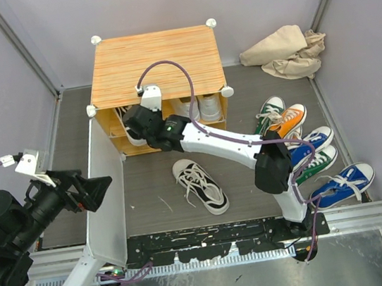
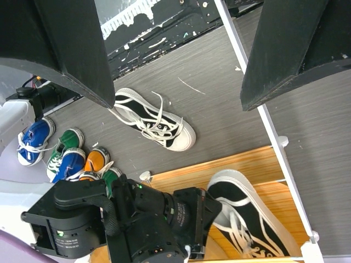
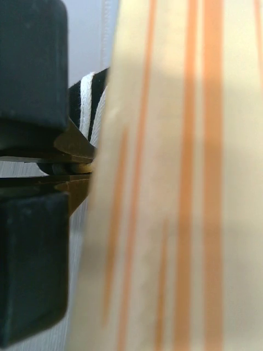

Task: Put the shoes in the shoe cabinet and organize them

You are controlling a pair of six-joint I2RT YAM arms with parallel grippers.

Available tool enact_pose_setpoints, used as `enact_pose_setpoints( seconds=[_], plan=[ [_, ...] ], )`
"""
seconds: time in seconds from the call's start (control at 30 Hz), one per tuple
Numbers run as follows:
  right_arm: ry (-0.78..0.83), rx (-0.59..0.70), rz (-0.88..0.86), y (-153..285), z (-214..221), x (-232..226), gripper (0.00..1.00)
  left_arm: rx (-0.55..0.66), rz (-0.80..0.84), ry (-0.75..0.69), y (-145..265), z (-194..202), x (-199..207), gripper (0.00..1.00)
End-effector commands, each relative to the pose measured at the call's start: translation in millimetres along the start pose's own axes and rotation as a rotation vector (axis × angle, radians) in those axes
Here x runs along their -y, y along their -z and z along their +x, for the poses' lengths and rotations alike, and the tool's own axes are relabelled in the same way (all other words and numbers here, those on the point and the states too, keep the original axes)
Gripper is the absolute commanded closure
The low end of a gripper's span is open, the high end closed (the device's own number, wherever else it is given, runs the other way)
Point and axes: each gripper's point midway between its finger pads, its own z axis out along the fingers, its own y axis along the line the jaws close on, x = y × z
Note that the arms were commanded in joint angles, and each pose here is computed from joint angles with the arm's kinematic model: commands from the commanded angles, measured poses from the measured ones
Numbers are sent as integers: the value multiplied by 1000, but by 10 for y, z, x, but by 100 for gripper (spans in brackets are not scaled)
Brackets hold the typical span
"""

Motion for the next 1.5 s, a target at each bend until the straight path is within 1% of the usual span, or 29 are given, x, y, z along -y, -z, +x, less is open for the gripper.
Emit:
enact_pose_setpoints(
  seconds=[0.0, 0.03, 0.2, 0.23, 0.3, 0.37, 0.57, 0.67, 0.77, 0.87, 0.97, 1.1, 1.3, 1.47],
  plan=[
    [-243, 179, -91, 113, -723, -347, 91, 38, 33, -13, 34, -90, 67, 2],
    [-254, 187, -81, 83, -722, -335, 86, 36, 33, -12, 33, -88, 68, 2],
    [-311, 228, -92, -22, -745, -352, 75, 42, 40, -14, 54, -115, 87, 2],
    [-314, 231, -101, -33, -745, -373, 71, 42, 38, -14, 54, -118, 85, 2],
    [-302, 233, -126, -42, -749, -425, 61, 39, 37, -17, 51, -113, 81, 2],
    [-287, 231, -151, -35, -742, -467, 53, 38, 35, -19, 57, -109, 78, 2],
    [-188, 222, -215, 110, -672, -526, 36, 27, 20, -26, 37, -75, 38, 2],
    [-131, 200, -247, 218, -612, -523, 33, 21, 12, -30, 26, -62, 17, 2],
    [-38, 162, -267, 307, -512, -475, 30, 17, 2, -34, 20, -55, -5, 2],
    [76, 133, -289, 404, -426, -452, 19, 13, -9, -35, 4, -48, -28, 2],
    [160, 112, -306, 434, -321, -433, 15, 5, -19, -35, -19, -34, -51, 2],
    [233, 75, -305, 337, -136, -417, 14, -6, -34, -35, -34, -3, -86, 2],
    [282, 30, -278, 171, 166, -330, 14, -25, -53, -29, -75, 50, -135, 2],
    [291, 41, -282, 91, 249, -334, 13, -29, -57, -31, -95, 52, -147, 2]
  ],
)
